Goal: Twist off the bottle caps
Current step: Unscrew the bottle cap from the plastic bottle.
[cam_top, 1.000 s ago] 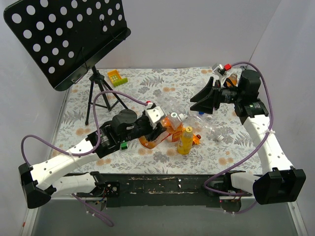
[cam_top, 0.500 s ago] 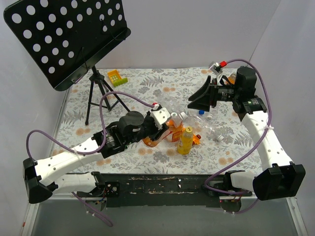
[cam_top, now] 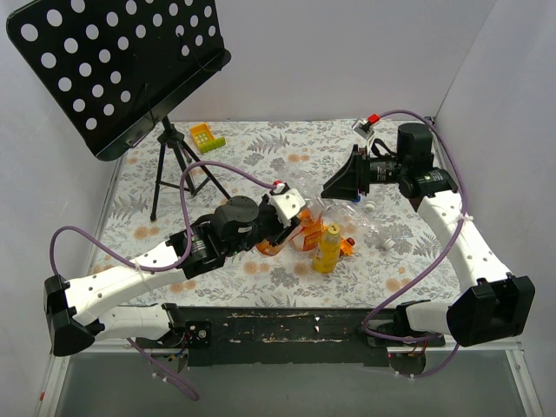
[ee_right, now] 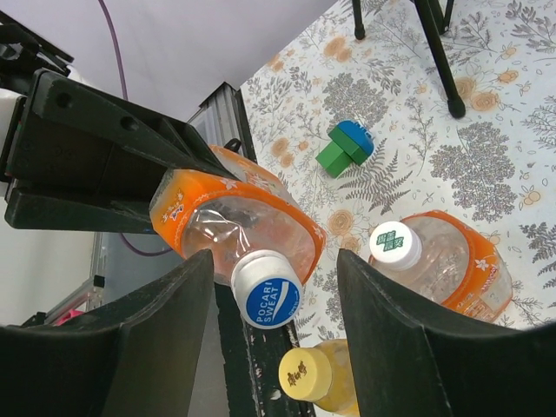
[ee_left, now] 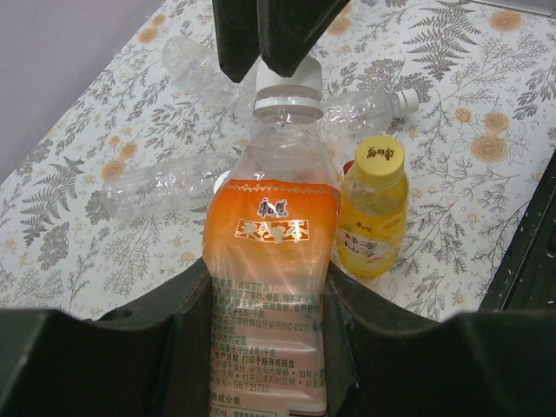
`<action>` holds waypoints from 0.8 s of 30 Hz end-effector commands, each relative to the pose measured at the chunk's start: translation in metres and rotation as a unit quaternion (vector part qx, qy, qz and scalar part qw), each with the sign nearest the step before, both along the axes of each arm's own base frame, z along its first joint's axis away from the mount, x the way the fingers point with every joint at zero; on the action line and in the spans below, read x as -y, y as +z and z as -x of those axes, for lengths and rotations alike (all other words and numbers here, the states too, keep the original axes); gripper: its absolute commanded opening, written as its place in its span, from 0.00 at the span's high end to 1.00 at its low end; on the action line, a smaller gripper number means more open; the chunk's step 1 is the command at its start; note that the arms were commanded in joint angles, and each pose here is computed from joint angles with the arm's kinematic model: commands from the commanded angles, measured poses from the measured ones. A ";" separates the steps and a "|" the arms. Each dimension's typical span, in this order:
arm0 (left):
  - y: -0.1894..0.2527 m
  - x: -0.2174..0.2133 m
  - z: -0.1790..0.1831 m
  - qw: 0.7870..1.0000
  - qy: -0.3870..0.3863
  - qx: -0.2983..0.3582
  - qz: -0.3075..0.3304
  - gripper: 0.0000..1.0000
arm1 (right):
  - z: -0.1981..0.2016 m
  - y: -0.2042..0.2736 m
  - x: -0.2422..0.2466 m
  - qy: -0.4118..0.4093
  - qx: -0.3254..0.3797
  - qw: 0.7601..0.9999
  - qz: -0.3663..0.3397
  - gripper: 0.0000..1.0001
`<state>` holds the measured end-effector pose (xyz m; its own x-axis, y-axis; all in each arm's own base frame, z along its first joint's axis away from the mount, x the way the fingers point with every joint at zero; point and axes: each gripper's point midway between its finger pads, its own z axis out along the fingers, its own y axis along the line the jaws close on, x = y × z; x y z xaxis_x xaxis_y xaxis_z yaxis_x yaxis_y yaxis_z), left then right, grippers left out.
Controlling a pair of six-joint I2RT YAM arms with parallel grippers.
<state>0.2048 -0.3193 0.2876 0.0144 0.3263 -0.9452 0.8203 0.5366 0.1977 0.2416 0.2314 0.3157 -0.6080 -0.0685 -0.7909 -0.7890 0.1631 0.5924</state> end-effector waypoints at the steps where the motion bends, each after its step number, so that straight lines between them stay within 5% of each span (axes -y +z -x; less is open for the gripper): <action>1: 0.033 -0.001 -0.005 0.999 0.016 0.033 0.036 1.00 | 0.006 0.002 -0.001 0.005 0.007 1.000 0.001 0.35; 9: 0.033 0.000 -0.007 0.998 0.020 0.036 0.038 1.00 | 0.011 0.002 -0.003 0.018 -0.001 1.000 -0.004 0.50; 16: 0.035 -0.001 -0.005 0.998 0.016 0.037 0.042 1.00 | 0.021 0.009 -0.005 0.051 0.020 0.998 -0.023 0.92; 24: 0.031 -0.007 0.022 0.997 -0.042 -0.002 0.061 1.00 | 0.041 0.025 -0.003 0.127 0.107 0.984 -0.059 0.99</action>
